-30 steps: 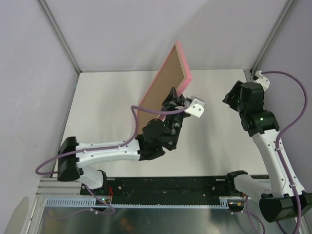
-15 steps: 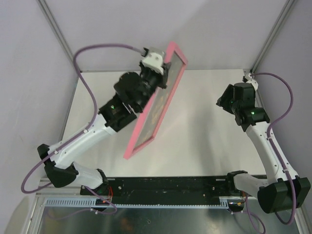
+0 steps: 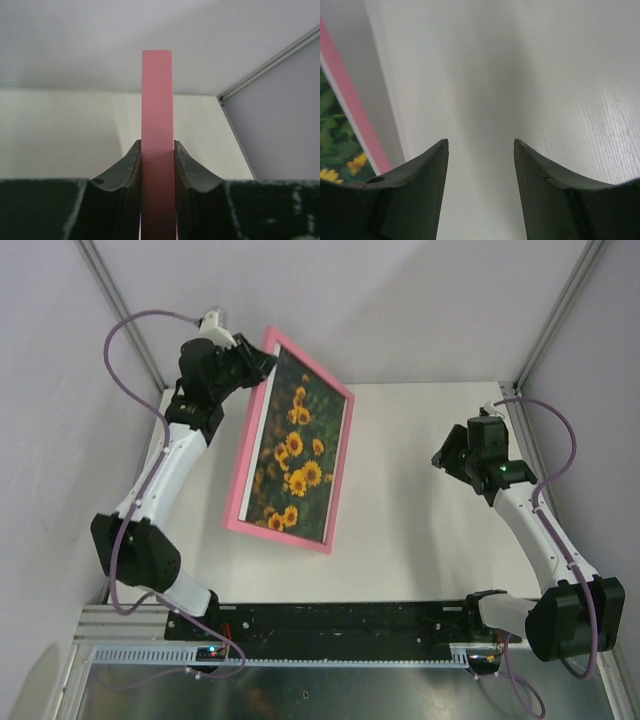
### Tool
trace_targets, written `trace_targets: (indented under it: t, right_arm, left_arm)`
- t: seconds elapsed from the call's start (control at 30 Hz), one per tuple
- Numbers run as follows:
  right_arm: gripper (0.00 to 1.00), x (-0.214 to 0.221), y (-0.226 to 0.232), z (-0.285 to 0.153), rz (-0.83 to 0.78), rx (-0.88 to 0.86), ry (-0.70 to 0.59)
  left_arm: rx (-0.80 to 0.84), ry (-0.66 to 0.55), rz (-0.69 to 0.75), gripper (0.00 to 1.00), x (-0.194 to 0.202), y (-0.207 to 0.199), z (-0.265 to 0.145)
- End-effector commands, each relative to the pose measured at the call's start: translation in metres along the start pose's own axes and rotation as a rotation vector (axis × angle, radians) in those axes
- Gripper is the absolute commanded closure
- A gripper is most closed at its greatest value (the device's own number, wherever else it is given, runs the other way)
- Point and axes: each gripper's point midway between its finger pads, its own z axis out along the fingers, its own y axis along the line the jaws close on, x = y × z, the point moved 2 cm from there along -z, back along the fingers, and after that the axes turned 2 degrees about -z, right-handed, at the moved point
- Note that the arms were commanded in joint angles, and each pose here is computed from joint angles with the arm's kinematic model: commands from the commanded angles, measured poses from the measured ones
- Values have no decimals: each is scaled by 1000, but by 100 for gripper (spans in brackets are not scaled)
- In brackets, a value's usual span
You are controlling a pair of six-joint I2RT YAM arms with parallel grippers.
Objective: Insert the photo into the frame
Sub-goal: Turn over the photo frame, then place the photo frame at the center of the board.
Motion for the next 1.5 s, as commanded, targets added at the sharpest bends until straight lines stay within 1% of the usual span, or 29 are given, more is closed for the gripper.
trace_targets:
  t: [0.0, 0.17, 0.4, 0.53, 0.67, 0.7, 0.73, 0.83, 0.9, 0.97, 1.03, 1.17, 1.33, 1.4, 1.47]
  right_arm:
    - [42, 3, 12, 12, 13, -73, 16]
    - [42, 23, 18, 28, 25, -134, 88]
    - [43, 51, 28, 45, 36, -204, 161]
    - [40, 66, 37, 53, 31, -244, 201]
    - [38, 81, 44, 62, 21, -283, 245]
    - [37, 84, 45, 64, 16, -288, 256]
    - [37, 88, 45, 66, 12, -294, 268]
    - [35, 96, 46, 71, 9, -305, 294]
    - [35, 101, 47, 74, 5, -311, 307]
    - [34, 105, 48, 76, 1, -316, 315]
    - [33, 109, 48, 77, -3, -318, 325]
    - [32, 115, 51, 78, -11, -321, 340]
    - [31, 121, 53, 78, -23, -323, 348]
    - [30, 123, 54, 77, -28, -322, 349]
    - [30, 124, 55, 77, -33, -321, 350]
  left_arm:
    - [150, 113, -239, 100, 19, 24, 4]
    - [139, 186, -409, 100, 65, 88, 11]
    - [33, 207, -455, 100, 124, 137, 8]
    - [-36, 174, -461, 100, 147, 159, 5]
    - [-64, 184, -479, 99, 170, 175, 7]
    - [-67, 193, -489, 97, 176, 179, 9]
    - [-69, 199, -495, 89, 181, 181, 10]
    - [-74, 217, -506, 72, 190, 187, 13]
    - [-82, 229, -512, 58, 196, 191, 14]
    - [-94, 241, -517, 48, 203, 196, 15]
    - [-109, 249, -521, 41, 210, 200, 14]
    - [-135, 269, -531, 29, 223, 207, 10]
    - [-169, 275, -496, 15, 227, 214, 8]
    - [-210, 282, -468, 12, 226, 219, 6]
    - [-293, 311, -437, 10, 228, 229, 1]
